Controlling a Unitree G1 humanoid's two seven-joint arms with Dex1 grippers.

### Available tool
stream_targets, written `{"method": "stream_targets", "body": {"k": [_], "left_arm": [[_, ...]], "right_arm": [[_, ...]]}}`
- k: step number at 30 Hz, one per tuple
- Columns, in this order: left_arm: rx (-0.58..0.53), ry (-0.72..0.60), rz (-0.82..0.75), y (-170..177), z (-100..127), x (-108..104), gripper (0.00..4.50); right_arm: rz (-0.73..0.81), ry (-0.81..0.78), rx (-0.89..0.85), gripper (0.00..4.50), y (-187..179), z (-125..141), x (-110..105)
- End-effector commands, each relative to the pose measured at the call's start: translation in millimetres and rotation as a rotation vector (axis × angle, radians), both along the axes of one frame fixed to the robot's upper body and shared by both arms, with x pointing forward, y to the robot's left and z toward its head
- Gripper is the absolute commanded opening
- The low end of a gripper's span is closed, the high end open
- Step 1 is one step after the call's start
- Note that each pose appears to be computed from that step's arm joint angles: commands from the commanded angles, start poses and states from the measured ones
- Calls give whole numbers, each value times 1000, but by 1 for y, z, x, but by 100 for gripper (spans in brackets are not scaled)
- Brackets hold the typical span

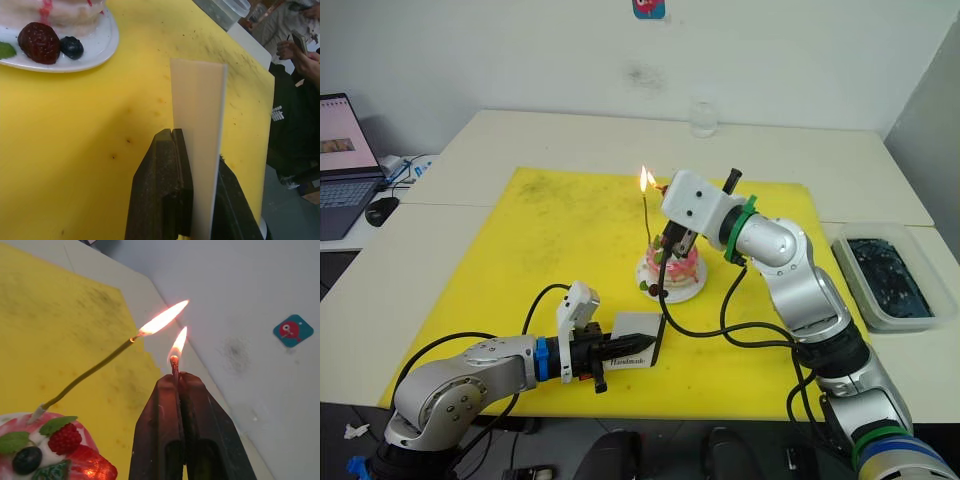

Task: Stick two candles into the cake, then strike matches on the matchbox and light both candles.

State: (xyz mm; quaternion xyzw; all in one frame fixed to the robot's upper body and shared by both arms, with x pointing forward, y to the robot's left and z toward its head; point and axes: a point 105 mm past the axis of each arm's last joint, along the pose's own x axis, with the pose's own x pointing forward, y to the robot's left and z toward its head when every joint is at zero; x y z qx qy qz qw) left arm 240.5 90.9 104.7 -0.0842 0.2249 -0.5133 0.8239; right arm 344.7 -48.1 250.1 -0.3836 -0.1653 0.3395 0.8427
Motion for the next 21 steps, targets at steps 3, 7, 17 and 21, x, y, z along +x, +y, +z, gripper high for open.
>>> {"method": "stream_targets", "body": {"k": [3,7,17,21], "left_arm": [[-25,-32,-40,-9,9,-3,0],[-30,-32,-46,-10,10,-4,0],[-60,-19,-44,-17,6,-7,0],[-73,-13,-43,-20,4,-7,0]], "right_arm": [[-76,-94,106,3,-25,40,-2],[-174,-82,158,3,-56,48,4],[-649,196,438,3,-198,-9,-13],[-816,237,439,3,-243,-40,-29]]}}
